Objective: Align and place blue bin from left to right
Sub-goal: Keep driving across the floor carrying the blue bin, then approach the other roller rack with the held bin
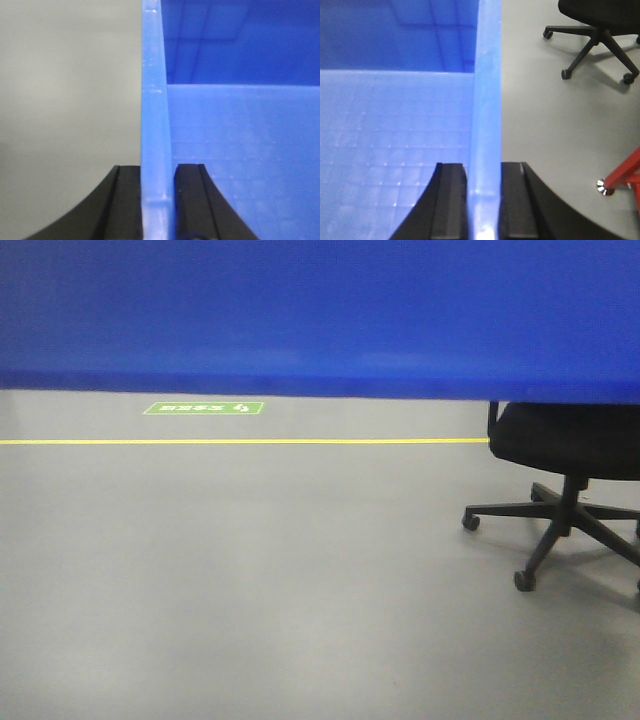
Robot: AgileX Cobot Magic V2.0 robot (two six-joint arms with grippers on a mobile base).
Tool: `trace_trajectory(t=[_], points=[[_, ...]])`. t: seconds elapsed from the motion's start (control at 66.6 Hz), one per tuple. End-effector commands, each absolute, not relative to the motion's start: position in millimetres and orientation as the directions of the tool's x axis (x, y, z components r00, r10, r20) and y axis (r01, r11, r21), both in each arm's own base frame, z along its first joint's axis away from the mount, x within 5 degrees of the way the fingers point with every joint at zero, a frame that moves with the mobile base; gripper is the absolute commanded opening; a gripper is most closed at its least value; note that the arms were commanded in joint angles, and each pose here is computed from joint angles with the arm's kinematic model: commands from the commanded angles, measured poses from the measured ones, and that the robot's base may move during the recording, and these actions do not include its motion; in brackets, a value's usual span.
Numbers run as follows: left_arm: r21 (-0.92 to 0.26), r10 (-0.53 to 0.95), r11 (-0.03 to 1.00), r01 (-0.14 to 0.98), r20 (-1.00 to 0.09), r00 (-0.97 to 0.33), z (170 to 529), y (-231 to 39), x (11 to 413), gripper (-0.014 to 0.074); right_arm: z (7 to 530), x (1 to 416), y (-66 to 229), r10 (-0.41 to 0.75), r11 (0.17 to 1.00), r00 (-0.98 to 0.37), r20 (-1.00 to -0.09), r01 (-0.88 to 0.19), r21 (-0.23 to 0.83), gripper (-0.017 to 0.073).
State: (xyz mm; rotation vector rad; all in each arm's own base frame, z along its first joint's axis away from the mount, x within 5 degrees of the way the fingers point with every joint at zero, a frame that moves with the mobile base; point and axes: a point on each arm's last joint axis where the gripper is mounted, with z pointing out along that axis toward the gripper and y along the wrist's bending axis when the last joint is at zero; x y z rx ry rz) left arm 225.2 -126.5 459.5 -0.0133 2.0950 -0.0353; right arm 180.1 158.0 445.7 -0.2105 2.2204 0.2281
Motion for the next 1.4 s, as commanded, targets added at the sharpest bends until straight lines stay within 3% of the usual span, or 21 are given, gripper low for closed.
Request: trace_trajectory(t=[0.0,1.381], points=[[-0.028,-0.007,0.999,0.046,-0.914,-0.407,474.0,-125.5,222.2,-0.0111,458.2,179.6,156.6,-0.074,0.958,-0.524,-0.848,-0.272,0.085,-0.0078],[-0.028,-0.007,0.999,0.045,-0.914,-0.406,474.0,-125.5,222.2,-0.0111,458.2,179.6,156.6,-0.074,0.958,-0.524,-0.848,-0.272,0.085,-0.0078]])
